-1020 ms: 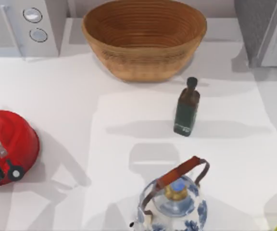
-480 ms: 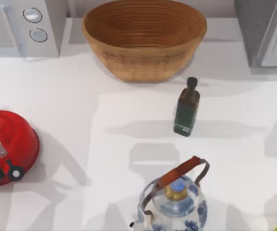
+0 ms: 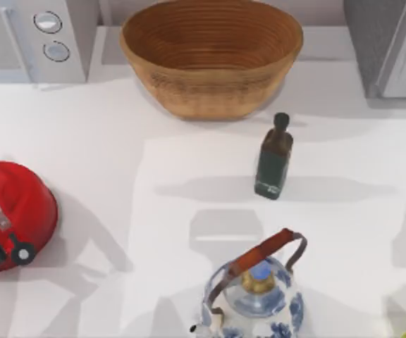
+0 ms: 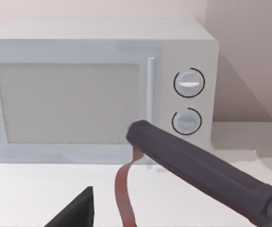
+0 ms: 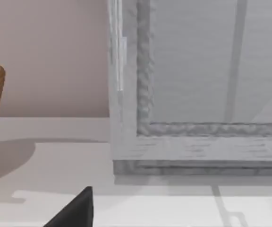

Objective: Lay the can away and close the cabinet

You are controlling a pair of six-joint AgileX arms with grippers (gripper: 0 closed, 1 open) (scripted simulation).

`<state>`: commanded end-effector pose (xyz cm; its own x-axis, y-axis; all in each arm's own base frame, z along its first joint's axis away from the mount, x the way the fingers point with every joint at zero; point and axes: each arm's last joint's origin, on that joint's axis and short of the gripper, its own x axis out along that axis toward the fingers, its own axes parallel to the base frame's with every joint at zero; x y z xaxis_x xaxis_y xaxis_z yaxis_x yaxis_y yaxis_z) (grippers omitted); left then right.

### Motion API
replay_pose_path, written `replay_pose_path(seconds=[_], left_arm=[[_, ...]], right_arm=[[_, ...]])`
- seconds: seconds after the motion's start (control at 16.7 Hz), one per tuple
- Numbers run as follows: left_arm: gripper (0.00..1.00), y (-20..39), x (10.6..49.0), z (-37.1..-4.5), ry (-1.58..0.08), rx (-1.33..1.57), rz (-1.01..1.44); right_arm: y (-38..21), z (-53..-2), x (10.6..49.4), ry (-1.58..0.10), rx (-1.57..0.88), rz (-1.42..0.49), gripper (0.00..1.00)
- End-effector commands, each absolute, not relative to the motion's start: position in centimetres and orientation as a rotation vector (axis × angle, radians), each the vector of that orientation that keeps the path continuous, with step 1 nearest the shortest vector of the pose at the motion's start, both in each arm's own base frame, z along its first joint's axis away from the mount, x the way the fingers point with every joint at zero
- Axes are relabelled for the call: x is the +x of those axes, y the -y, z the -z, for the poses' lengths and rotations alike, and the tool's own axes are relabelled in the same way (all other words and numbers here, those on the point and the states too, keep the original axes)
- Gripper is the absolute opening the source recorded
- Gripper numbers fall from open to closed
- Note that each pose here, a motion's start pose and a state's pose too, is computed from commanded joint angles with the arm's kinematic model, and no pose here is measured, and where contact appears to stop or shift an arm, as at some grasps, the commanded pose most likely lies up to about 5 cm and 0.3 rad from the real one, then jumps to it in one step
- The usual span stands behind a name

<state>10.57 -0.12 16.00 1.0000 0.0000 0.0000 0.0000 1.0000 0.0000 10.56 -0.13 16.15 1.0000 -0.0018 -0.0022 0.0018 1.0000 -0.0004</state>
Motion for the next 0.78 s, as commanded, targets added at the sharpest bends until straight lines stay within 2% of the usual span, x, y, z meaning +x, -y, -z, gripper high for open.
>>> replay_pose_path(seconds=[0.42, 0.78], left_arm=[[1.00, 0.1, 10.6, -16.0, 0.000, 0.000, 0.000], [1.00, 0.1, 10.6, -16.0, 0.000, 0.000, 0.000]], right_arm=[[0.2, -16.1, 10.6, -0.001, 0.000, 0.000, 1.00], [2.2, -19.0, 12.2, 0.055, -0.015, -0.029, 1.00]])
